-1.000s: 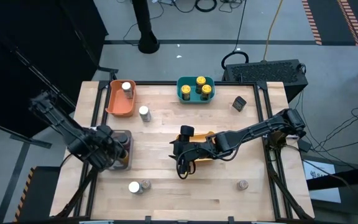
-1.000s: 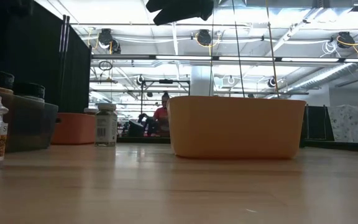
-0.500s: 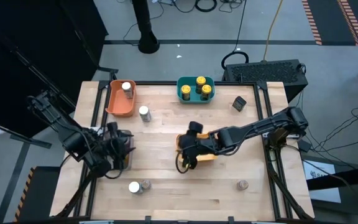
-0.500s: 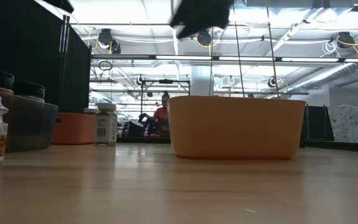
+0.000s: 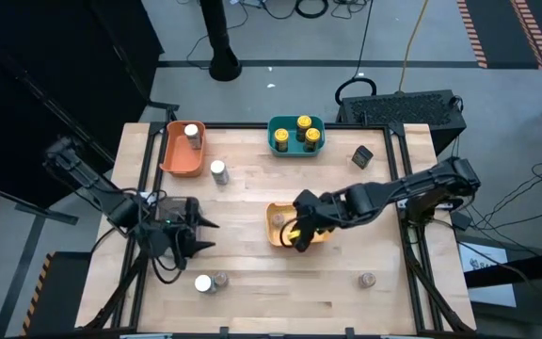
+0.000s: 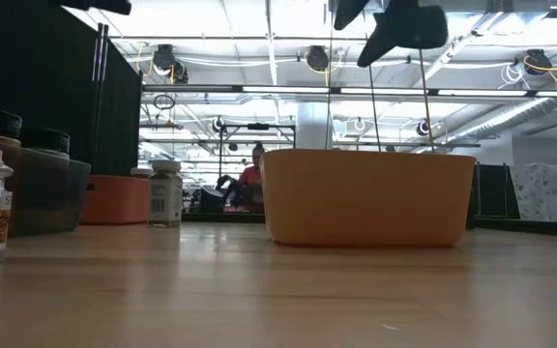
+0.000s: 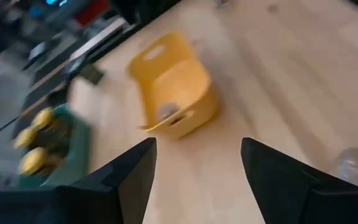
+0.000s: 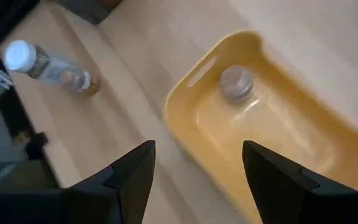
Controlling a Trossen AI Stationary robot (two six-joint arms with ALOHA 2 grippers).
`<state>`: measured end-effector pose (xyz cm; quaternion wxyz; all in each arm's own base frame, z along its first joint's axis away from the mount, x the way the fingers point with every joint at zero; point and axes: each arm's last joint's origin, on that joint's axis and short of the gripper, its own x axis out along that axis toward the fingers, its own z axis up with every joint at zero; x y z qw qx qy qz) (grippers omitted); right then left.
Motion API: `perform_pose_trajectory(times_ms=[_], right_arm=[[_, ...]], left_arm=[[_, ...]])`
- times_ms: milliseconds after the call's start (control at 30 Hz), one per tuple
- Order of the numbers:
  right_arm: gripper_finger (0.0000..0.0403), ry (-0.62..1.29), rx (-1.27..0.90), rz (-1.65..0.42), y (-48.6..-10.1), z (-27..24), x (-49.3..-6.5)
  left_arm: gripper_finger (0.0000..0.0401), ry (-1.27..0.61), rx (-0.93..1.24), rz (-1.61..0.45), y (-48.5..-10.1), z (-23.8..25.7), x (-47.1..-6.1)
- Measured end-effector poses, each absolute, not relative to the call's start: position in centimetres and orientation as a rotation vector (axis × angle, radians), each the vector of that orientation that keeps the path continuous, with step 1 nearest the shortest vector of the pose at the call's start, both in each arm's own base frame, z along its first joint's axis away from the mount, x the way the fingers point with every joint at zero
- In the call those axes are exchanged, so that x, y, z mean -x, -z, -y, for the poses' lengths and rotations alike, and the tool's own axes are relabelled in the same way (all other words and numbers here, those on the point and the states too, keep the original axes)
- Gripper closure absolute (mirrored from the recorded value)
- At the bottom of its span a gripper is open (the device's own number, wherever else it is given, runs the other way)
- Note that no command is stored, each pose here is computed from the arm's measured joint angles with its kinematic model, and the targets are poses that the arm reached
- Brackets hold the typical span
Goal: Sort spices by type
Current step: Put the top white spice bottle into the orange bin
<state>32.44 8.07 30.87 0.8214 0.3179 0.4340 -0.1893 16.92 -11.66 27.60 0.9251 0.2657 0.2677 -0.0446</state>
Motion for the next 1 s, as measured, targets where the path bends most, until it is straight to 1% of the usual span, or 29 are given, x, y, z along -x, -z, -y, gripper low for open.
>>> perform_pose_trajectory(times_ms=[133, 233, 300, 433, 500, 633, 700, 833, 900, 1000], right_arm=[[0.0177, 0.451, -0.773, -0.917, -30.8, -9.0, -32.1], [0.0177, 0.499, -0.823, -0.927, -30.8, -8.9, -31.8], [0.0177, 0.54, -0.835, -0.94, -30.7, -8.0, -31.7], [0.0177, 0.668, -0.826, -0.993, -30.3, -4.9, -31.4], [0.0177, 0.752, -0.825, -1.039, -30.0, -3.1, -31.0], [0.0177, 0.93, -0.784, -1.185, -29.6, 1.0, -29.2], [0.0177, 0.985, -0.744, -1.269, -29.6, 3.1, -28.3], [0.0177, 0.941, -0.626, -1.426, -29.6, 6.5, -26.7], [0.0177, 0.916, -0.591, -1.454, -29.6, 8.1, -26.3], [0.0177, 0.908, -0.598, -1.467, -29.6, 10.3, -25.6]], left_arm=[[0.0159, 0.161, -0.499, -0.437, -27.1, 11.0, -16.4], [0.0159, 0.216, -0.479, -0.344, -27.8, 10.6, -16.0], [0.0159, 0.22, -0.489, -0.302, -28.5, 10.1, -15.6], [0.0159, 0.137, -0.473, -0.272, -29.3, 9.0, -14.8], [0.0159, 0.129, -0.474, -0.275, -29.5, 8.6, -14.4], [0.0159, 0.038, -0.502, -0.35, -29.0, 7.7, -13.8], [0.0159, -0.018, -0.512, -0.387, -28.7, 7.2, -13.6], [0.0159, -0.083, -0.522, -0.412, -28.5, 6.8, -13.7], [0.0159, -0.091, -0.52, -0.413, -28.5, 6.7, -13.7], [0.0159, -0.104, -0.519, -0.417, -28.5, 6.5, -13.8]])
